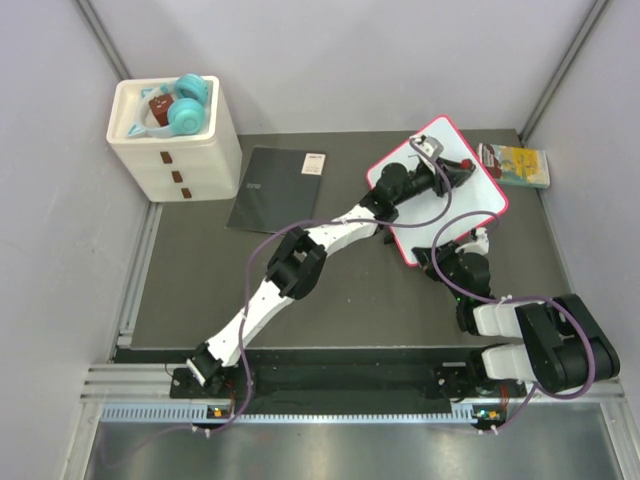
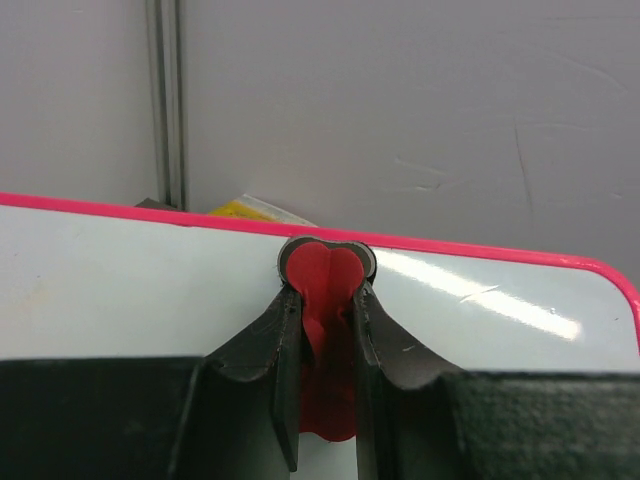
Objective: Erase the whiteboard
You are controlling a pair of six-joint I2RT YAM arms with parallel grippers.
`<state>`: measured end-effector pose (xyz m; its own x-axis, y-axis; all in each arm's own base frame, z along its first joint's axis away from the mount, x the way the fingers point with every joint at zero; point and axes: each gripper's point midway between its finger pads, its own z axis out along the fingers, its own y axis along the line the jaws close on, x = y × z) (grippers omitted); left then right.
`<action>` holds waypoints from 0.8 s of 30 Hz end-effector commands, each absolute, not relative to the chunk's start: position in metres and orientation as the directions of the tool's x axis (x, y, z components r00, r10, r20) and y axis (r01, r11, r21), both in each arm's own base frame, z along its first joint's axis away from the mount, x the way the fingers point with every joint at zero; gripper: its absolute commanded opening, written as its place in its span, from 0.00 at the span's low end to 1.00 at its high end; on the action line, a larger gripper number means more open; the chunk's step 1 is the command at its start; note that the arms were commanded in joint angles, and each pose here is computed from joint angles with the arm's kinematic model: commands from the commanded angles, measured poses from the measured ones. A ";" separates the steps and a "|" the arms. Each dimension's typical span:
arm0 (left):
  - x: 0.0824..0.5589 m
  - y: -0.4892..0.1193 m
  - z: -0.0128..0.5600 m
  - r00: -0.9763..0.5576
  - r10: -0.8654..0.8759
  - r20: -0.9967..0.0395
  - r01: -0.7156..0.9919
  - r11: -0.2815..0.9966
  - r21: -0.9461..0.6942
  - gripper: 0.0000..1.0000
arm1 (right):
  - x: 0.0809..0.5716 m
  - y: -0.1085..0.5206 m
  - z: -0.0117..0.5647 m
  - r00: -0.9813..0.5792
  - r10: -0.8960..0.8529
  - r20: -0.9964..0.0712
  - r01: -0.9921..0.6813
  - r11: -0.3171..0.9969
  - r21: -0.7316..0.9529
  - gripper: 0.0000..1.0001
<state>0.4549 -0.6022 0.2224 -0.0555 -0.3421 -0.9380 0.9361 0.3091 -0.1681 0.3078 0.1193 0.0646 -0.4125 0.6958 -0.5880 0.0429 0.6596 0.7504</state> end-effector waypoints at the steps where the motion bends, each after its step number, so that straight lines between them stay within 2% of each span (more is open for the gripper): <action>1: 0.440 -0.612 0.209 -0.120 -0.275 -0.954 0.935 0.291 -0.202 0.00 | 0.249 0.134 -0.007 -0.683 0.506 -0.527 0.085 0.771 0.631 0.00; 6: 0.497 -0.572 0.163 -0.154 -0.202 -0.967 0.852 0.469 -0.234 0.00 | 0.248 0.134 -0.007 -0.684 0.505 -0.527 0.085 0.772 0.630 0.00; 12: 0.555 -0.514 0.132 -0.182 -0.160 -0.970 0.760 0.604 -0.242 0.00 | 0.247 0.134 -0.007 -0.685 0.504 -0.527 0.085 0.773 0.629 0.00; 18: 0.587 -0.484 0.140 -0.148 -0.246 -0.958 0.756 0.596 -0.270 0.00 | 0.248 0.134 -0.007 -0.684 0.504 -0.527 0.086 0.773 0.628 0.00; 24: 0.585 -0.491 0.159 -0.084 -0.310 -0.947 0.814 0.526 -0.244 0.00 | 0.250 0.135 -0.008 -0.687 0.497 -0.530 0.082 0.778 0.623 0.00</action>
